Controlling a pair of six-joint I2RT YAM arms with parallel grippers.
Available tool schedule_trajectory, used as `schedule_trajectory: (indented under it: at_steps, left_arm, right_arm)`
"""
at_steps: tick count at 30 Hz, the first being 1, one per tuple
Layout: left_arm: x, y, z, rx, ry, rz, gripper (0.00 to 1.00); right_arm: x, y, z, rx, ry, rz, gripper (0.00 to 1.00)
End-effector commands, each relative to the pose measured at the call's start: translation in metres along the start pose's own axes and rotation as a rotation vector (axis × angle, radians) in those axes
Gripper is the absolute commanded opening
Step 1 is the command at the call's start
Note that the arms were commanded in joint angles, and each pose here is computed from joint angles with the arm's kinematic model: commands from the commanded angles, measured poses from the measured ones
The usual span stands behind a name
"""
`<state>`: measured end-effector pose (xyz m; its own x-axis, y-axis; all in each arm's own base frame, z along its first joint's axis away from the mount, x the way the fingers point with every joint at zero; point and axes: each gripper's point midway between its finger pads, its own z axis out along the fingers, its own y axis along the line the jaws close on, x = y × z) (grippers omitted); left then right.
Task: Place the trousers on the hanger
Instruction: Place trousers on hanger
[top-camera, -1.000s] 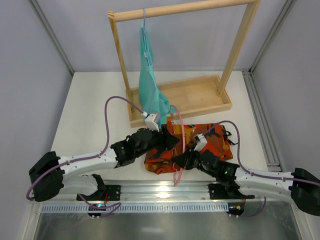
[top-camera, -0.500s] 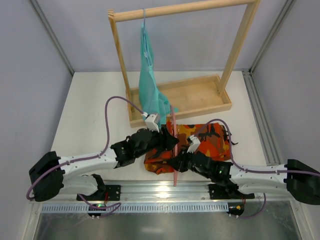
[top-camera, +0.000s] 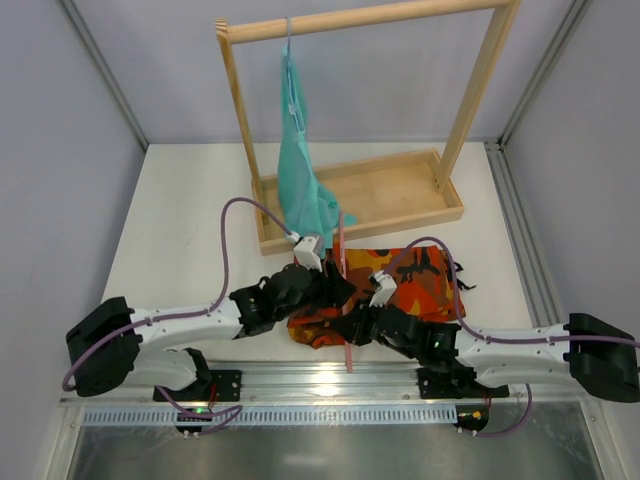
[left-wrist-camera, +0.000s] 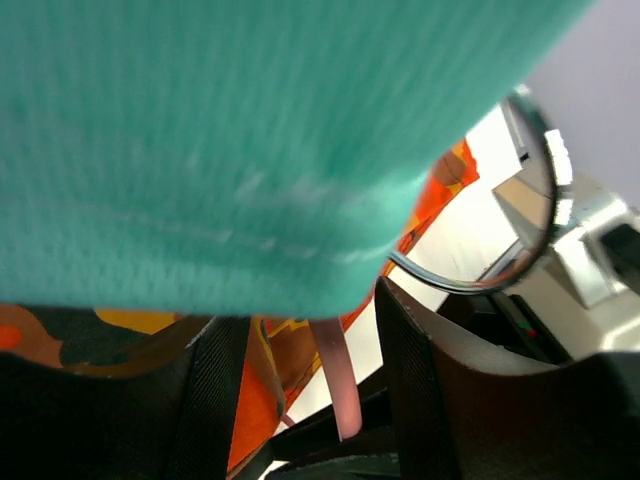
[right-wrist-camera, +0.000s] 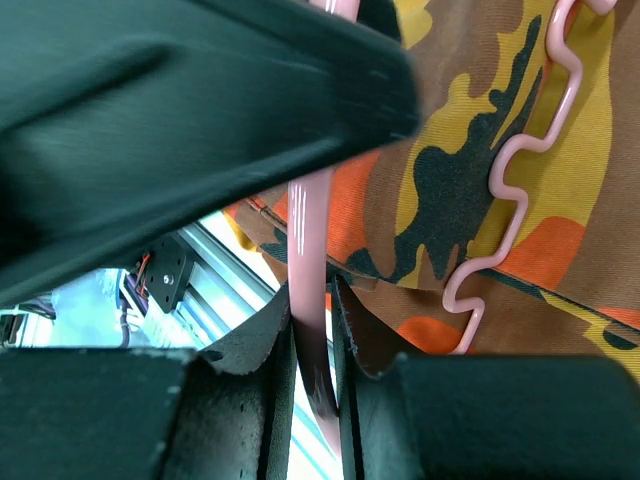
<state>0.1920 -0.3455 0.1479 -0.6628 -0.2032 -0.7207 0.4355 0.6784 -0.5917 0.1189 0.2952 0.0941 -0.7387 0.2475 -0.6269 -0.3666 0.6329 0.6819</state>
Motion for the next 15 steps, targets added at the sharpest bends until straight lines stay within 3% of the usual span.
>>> schedule_trajectory:
  at_steps: [1, 8, 15]
  left_arm:
    - [-0.005, -0.001, 0.007, -0.032, -0.035, -0.014, 0.52]
    - [0.003, 0.020, 0.008, -0.134, -0.024, -0.035, 0.29]
    - [-0.002, 0.027, -0.001, -0.181, -0.040, -0.043, 0.07]
  right_arm:
    - [-0.016, 0.020, 0.001, -0.044, -0.064, 0.020, 0.21]
    - [-0.014, -0.003, -0.008, 0.016, -0.078, 0.019, 0.25]
    - [-0.037, -0.023, -0.023, 0.098, -0.165, 0.010, 0.42]
